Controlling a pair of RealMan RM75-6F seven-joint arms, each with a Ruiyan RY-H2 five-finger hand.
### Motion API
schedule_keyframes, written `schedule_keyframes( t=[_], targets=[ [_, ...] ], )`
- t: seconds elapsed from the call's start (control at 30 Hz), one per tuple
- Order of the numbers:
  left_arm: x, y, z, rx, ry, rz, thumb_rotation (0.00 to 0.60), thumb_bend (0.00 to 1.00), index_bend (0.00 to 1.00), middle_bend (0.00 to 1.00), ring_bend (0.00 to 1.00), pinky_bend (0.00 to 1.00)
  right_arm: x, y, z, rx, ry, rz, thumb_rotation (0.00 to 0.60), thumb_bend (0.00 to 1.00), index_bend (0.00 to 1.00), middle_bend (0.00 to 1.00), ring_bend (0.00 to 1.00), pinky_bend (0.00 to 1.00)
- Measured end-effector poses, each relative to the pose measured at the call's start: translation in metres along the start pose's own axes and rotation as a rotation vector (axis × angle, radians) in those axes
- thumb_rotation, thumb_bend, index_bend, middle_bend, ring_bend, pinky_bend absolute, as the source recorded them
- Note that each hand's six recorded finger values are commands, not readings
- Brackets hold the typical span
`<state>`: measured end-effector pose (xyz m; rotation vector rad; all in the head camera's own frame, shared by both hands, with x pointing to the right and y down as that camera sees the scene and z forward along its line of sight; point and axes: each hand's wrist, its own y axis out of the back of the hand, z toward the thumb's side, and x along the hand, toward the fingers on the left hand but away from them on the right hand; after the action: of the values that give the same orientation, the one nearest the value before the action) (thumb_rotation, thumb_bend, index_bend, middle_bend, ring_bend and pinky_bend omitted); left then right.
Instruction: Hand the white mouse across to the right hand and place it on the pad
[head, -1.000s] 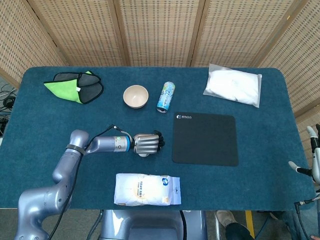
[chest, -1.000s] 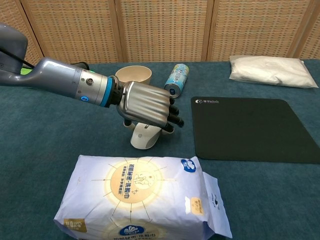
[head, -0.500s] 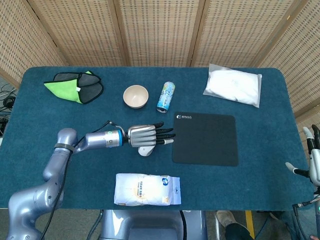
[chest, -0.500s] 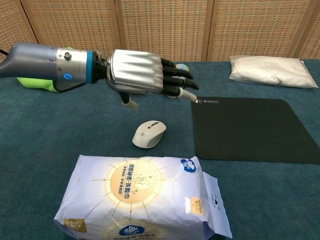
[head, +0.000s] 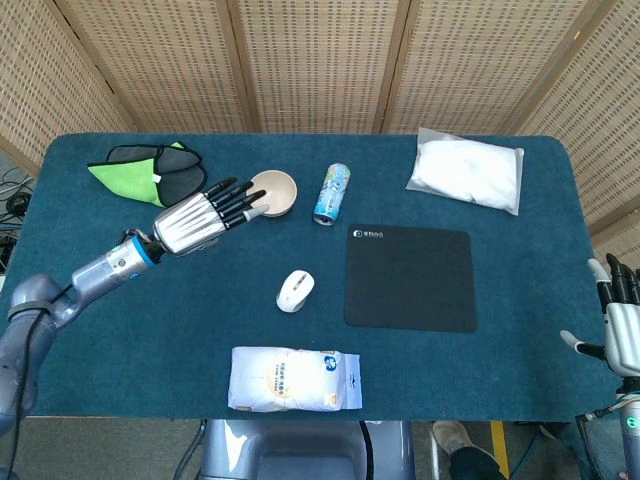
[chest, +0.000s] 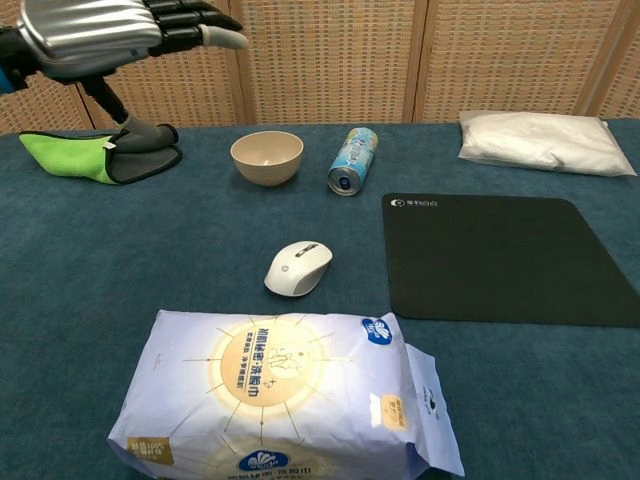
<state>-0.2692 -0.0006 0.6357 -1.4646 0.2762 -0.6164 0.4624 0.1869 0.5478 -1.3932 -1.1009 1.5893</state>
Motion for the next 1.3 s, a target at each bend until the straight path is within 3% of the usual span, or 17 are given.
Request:
schedule_keyframes(
  t=[0.13, 0.3, 0.5, 0.57, 0.67, 0.8, 1.13, 1.3],
  targets=[
    [-0.035, 0.0, -0.004, -0.113, 0.118, -0.013, 0.6, 0.0, 0.0, 0.0, 0.0, 0.01, -0.001, -0.004, 0.009, 0.03, 0.031, 0.013, 0.6, 0.0, 0.0, 0.0, 0.0, 0.0],
    [-0.088, 0.006, 0.002, -0.269, 0.337, -0.048, 0.6, 0.0, 0.0, 0.0, 0.0, 0.0, -0.002, -0.006, 0.022, 0.073, 0.078, 0.025, 0.6, 0.0, 0.0, 0.0, 0.0, 0.0],
    [-0.183, 0.015, 0.007, -0.422, 0.744, -0.163, 0.6, 0.0, 0.0, 0.0, 0.0, 0.0, -0.002, -0.004, 0.044, 0.136, 0.157, 0.04, 0.6, 0.0, 0.0, 0.0, 0.0, 0.0],
    [-0.22, 0.02, 0.008, -0.444, 0.893, -0.22, 0.6, 0.0, 0.0, 0.0, 0.0, 0.0, -0.005, -0.004, 0.055, 0.16, 0.202, 0.046, 0.6, 0.0, 0.0, 0.0, 0.0, 0.0],
    [-0.267, 0.032, 0.009, -0.427, 1.052, -0.287, 0.6, 0.0, 0.0, 0.0, 0.0, 0.0, -0.009, -0.003, 0.068, 0.177, 0.257, 0.053, 0.6, 0.0, 0.0, 0.0, 0.0, 0.0],
    [-0.293, 0.043, 0.012, -0.42, 1.128, -0.3, 0.6, 0.0, 0.0, 0.0, 0.0, 0.0, -0.017, -0.007, 0.092, 0.185, 0.357, 0.081, 0.6, 0.0, 0.0, 0.0, 0.0, 0.0],
    [-0.303, 0.053, 0.009, -0.387, 1.146, -0.307, 0.6, 0.0, 0.0, 0.0, 0.0, 0.0, -0.05, -0.02, 0.191, 0.225, 0.698, 0.173, 0.6, 0.0, 0.02, 0.0, 0.0, 0.0],
    [-0.302, 0.057, 0.008, -0.394, 1.141, -0.286, 0.6, 0.0, 0.0, 0.0, 0.0, 0.0, -0.061, -0.038, 0.253, 0.28, 0.881, 0.201, 0.6, 0.0, 0.05, 0.02, 0.0, 0.01]
  ],
)
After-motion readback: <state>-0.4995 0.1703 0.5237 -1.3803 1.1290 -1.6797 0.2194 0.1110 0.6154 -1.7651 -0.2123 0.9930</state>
